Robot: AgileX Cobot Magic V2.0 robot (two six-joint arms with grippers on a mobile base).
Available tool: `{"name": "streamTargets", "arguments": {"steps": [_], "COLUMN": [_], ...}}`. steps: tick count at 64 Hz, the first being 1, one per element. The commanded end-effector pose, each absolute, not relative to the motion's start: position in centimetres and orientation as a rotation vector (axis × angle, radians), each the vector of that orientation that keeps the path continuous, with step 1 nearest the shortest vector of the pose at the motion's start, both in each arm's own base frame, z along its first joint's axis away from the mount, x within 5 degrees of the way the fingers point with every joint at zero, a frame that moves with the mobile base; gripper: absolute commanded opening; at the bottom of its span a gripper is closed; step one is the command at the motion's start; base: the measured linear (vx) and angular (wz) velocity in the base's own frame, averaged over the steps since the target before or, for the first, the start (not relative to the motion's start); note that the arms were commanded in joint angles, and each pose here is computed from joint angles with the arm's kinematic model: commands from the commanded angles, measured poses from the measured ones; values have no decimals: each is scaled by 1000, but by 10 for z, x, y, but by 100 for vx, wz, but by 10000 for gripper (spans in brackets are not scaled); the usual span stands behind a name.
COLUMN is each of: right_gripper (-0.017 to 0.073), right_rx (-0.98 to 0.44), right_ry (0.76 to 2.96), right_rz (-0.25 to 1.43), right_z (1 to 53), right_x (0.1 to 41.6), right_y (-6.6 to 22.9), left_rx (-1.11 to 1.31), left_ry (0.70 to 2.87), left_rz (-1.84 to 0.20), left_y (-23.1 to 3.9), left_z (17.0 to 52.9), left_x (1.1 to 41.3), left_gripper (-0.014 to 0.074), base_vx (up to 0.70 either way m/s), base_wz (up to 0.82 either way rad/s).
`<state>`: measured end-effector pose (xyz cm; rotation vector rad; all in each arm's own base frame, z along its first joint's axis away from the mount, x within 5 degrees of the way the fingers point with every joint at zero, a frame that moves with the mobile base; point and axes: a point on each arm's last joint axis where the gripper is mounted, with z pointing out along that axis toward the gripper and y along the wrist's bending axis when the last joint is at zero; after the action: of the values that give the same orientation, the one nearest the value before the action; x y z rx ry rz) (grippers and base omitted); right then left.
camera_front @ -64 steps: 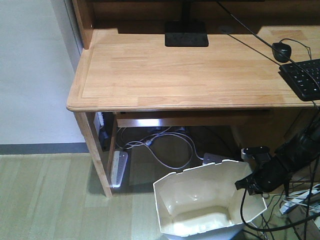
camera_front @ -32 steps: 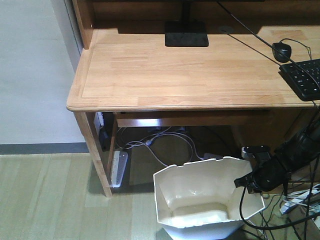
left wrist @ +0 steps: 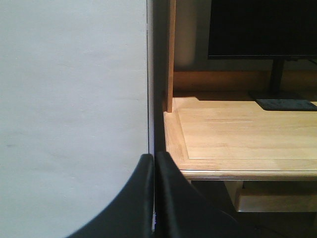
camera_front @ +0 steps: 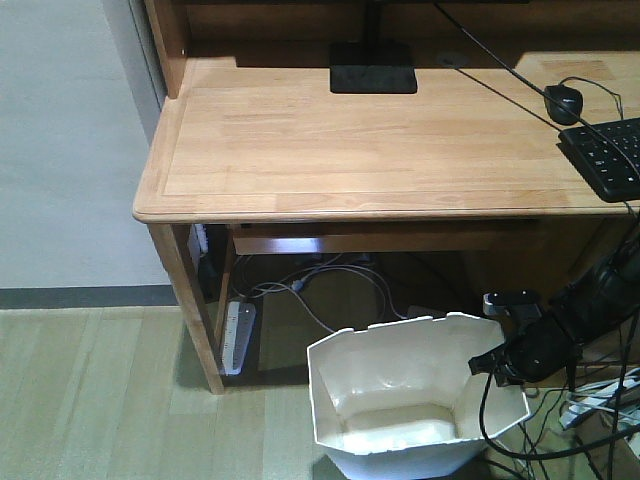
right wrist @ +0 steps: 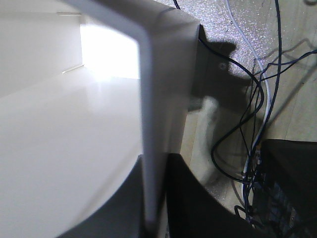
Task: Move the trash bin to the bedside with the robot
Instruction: 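Drag the bin out from under the desk with the right gripper, then turn the base toward the bed, holding the bin with the right gripper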
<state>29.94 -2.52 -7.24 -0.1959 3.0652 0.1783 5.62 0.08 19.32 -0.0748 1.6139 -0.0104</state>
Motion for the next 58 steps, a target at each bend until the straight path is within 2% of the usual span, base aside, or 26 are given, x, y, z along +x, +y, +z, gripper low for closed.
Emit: {"name": "streamTargets", "arguments": {"steps": [1,31,58], "right_gripper": [-3,-3,-3], "right_rx": [-197,-197,-197], "right_ry": [3004,3004,3004], "right_rz": [288,289,289], "right_z": [-49,-49,-49], "right_x": [312,312,312], "right_y": [-20,-20,-20], "left_rx": [-101,-100,-100], "left_ry": [1568,1568,1568], "left_rz": [-3,-4,-4], "left_y": [3,3,3], "left_z": [190,190,190], "left_x": [57,57,57], "left_gripper": [-6,-6,-6], "base_vx": [0,-2,-11], "base_wz": [0,9,63]}}
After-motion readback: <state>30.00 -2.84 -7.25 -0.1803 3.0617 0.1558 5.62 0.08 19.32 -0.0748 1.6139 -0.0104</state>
